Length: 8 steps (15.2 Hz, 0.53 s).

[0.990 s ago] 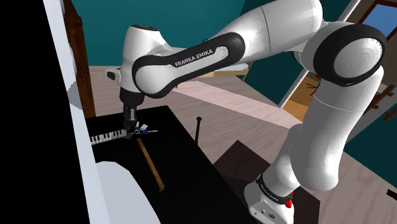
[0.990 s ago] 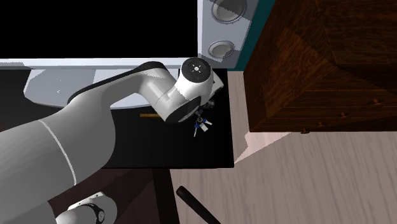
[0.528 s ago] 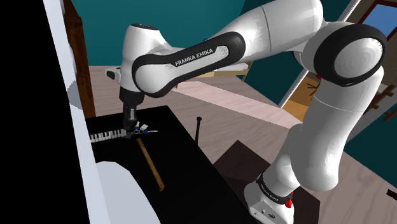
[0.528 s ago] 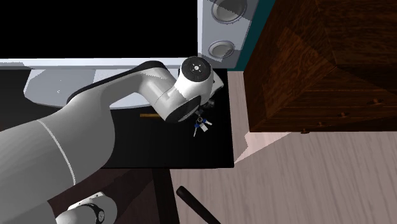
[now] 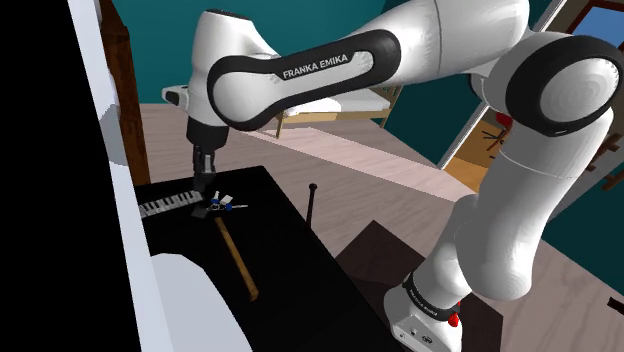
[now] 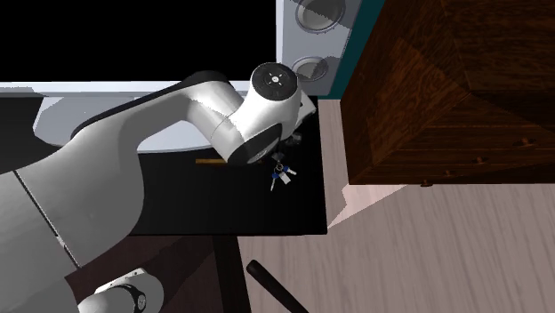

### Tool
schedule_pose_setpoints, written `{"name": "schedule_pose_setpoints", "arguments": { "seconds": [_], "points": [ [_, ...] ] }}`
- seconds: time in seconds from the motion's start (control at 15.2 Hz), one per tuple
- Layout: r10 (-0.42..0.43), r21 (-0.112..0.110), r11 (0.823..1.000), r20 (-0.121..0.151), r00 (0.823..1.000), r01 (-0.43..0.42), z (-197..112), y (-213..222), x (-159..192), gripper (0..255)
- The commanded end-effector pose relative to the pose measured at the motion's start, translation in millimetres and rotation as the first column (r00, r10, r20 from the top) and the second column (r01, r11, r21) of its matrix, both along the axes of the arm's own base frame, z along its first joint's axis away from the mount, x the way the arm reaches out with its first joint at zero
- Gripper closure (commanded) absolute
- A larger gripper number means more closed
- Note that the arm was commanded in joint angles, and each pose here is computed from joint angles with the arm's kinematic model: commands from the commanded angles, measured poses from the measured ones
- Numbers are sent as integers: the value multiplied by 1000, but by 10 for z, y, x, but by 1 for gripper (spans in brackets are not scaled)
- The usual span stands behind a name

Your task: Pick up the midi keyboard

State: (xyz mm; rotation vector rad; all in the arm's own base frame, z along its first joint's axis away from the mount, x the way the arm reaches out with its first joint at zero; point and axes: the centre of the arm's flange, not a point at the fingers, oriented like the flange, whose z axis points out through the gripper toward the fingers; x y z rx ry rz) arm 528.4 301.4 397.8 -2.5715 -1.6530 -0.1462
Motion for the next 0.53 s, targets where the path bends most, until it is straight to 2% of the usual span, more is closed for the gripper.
{"name": "schedule_pose_setpoints", "arguments": {
  "seconds": [0.0, 0.33, 0.46],
  "points": [
    [0, 0, 1000, 0, 1000, 0, 113, -2, -16, 255],
    [0, 0, 1000, 0, 1000, 0, 377, -2, -16, 255],
    [0, 0, 1000, 0, 1000, 0, 385, -2, -16, 255]
  ]
}}
